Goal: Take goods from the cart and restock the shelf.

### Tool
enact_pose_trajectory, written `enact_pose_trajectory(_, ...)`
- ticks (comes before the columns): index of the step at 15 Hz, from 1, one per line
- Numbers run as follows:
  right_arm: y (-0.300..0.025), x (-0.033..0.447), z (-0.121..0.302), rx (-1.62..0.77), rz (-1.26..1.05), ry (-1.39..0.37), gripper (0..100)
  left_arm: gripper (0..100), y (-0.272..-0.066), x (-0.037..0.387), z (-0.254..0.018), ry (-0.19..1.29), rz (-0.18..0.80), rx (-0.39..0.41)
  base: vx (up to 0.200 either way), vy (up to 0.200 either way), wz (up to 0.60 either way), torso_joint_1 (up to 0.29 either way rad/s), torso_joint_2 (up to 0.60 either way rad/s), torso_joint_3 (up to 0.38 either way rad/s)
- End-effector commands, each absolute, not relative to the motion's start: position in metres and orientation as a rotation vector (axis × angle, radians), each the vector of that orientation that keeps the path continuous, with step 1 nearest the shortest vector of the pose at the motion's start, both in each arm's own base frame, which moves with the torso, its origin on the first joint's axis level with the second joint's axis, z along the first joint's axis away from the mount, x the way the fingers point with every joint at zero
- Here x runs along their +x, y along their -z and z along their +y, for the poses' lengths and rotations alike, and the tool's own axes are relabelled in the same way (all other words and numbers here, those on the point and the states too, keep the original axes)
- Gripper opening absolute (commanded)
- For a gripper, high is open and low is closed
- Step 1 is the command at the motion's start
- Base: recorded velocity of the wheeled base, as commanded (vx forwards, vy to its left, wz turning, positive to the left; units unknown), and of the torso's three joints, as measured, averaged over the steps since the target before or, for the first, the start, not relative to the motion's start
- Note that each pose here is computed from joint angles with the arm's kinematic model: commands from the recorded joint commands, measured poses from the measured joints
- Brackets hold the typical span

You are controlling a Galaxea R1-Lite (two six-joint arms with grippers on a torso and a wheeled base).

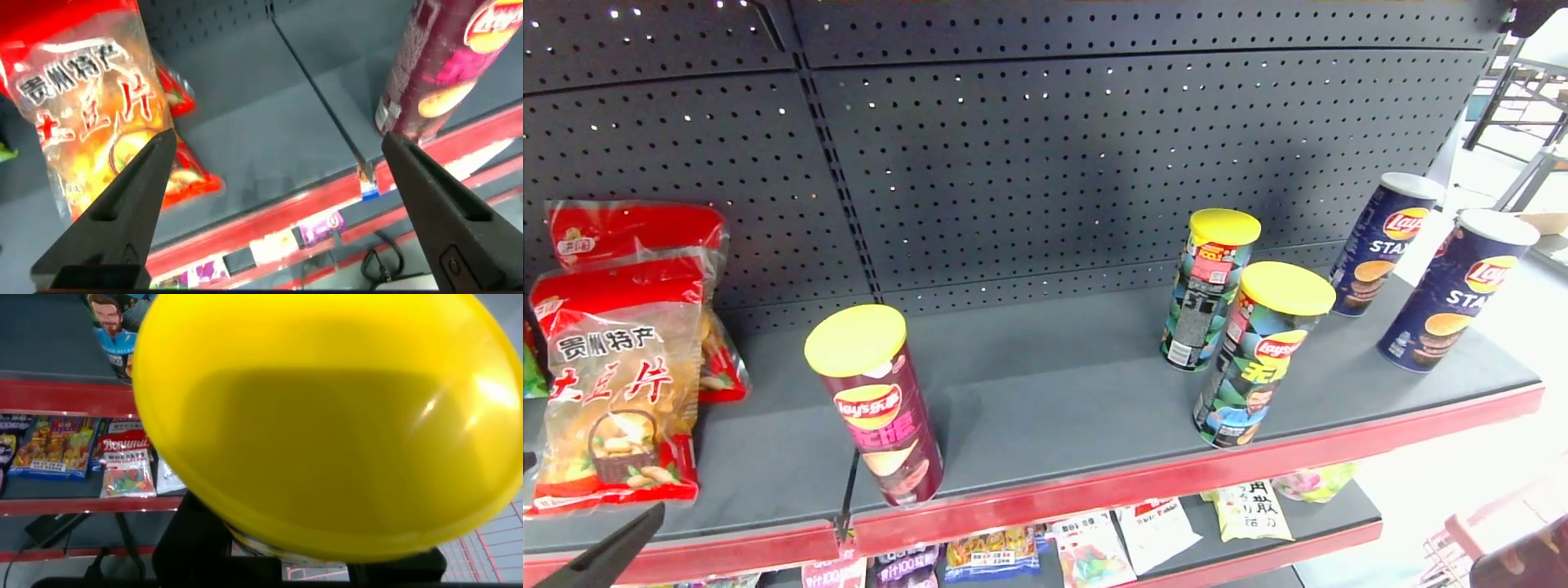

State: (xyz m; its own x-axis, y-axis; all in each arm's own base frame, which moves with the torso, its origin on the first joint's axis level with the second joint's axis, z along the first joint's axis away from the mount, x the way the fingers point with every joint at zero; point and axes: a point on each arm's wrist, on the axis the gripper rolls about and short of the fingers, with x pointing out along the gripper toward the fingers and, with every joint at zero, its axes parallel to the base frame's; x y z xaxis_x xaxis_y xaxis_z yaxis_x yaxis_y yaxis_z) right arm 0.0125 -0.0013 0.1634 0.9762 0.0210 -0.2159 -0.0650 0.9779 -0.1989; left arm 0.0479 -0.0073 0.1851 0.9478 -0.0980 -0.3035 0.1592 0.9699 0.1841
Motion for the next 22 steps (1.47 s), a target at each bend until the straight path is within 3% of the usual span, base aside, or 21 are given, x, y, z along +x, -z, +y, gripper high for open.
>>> enact_pose_trajectory(1,-0.163,0.012,-0.001,-0.207,0.214,-0.043,0,100,-0.184,0.048,-0.007,0.134,0.302,0.208,0.000,0.000,0.00,0.000,0.00,0.000)
enact_pose_trajectory(5,-0.163,0.013,-0.001,-0.218,0.218,-0.043,0,100,-0.184,0.048,-0.007,0.134,0.301,0.209,0.000,0.000,0.00,0.000,0.00,0.000)
enact_pose_trajectory(13,-0.160,0.014,-0.001,-0.227,0.232,-0.046,0,100,-0.183,0.045,-0.007,0.133,0.291,0.208,0.000,0.000,0.60,0.007,0.00,0.004)
enact_pose_trajectory(16,-0.163,0.014,0.000,-0.235,0.223,-0.071,0,100,-0.178,0.039,-0.006,0.134,0.276,0.206,0.000,0.000,0.00,0.000,0.00,0.000)
enact_pose_trajectory(19,-0.194,0.023,0.007,-0.216,0.162,-0.323,0,100,-0.164,0.024,-0.003,0.136,0.244,0.202,0.000,0.000,0.00,0.000,0.00,0.000)
enact_pose_trajectory(22,-0.245,0.074,0.030,-0.275,0.174,-0.501,0,100,-0.157,0.018,-0.002,0.139,0.235,0.197,0.000,0.000,0.00,0.000,0.00,0.000)
